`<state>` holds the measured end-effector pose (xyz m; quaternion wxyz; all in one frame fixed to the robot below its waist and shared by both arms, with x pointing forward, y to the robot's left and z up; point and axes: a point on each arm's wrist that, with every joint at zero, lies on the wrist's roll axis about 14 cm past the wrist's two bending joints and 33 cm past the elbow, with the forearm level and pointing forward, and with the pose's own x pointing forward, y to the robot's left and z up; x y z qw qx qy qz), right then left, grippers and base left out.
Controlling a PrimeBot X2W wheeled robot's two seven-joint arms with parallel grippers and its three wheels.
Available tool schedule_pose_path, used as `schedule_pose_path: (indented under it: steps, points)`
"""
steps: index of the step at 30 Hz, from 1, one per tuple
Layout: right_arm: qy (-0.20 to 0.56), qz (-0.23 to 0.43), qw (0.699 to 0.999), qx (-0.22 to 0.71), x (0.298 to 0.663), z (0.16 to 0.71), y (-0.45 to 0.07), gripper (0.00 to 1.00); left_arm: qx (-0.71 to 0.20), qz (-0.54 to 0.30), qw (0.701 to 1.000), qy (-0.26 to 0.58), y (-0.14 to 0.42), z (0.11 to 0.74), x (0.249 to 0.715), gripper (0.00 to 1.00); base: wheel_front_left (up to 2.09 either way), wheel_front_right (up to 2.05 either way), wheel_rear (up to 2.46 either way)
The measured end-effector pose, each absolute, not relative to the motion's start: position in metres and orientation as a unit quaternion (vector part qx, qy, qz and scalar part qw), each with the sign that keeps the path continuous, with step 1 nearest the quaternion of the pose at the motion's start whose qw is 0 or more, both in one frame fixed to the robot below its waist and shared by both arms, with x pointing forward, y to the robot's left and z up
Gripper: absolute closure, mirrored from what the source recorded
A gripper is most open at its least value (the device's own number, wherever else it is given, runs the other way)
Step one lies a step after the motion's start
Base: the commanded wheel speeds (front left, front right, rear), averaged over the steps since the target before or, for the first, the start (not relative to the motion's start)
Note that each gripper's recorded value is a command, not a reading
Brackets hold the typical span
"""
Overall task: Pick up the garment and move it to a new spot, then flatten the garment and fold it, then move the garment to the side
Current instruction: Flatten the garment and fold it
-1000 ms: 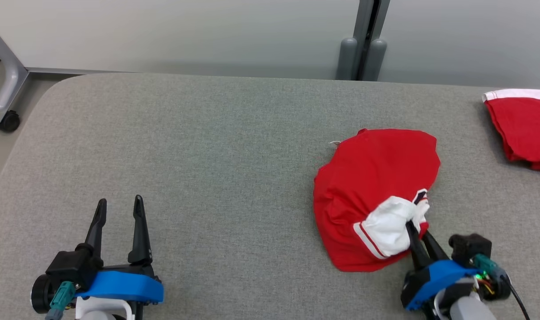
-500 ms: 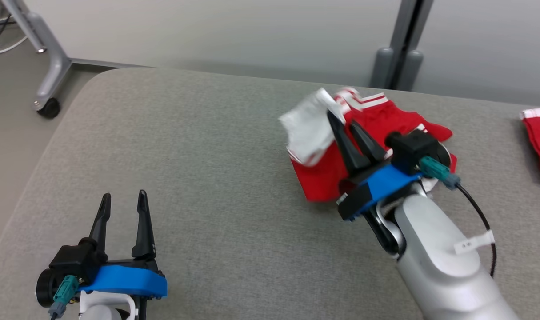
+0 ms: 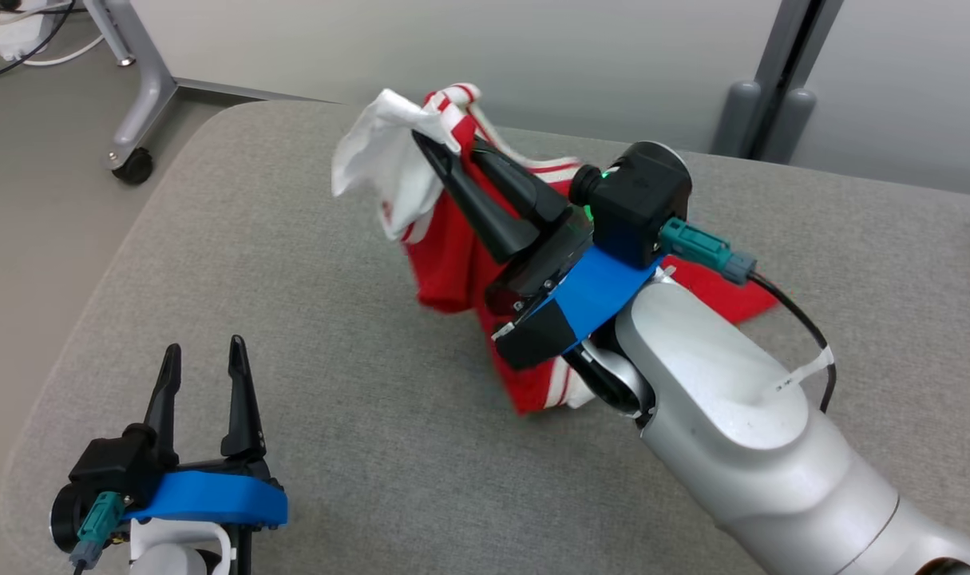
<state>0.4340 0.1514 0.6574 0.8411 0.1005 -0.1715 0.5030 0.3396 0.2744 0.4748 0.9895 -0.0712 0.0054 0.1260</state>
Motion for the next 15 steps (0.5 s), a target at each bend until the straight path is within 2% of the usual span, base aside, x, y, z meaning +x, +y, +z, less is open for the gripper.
schedule_pose_path:
  steps: [3, 6, 15]
  points:
    - [-0.171, 0.504, 0.840, 0.102, 0.428, 0.655, 0.147, 1.00, -0.072, 0.120, 0.990, 0.003, 0.271, 0.476, 0.344, 0.00, 0.00, 0.00, 0.00]
    - [-0.140, 0.480, 0.860, 0.098, 0.428, 0.624, 0.129, 1.00, -0.073, 0.108, 0.991, 0.005, 0.263, 0.474, 0.350, 0.00, 0.00, 0.00, 0.00]
    - [-0.084, 0.313, 0.944, 0.065, 0.438, 0.552, 0.010, 1.00, -0.076, 0.048, 0.996, 0.000, 0.225, 0.477, 0.375, 0.00, 0.00, 0.00, 0.00]
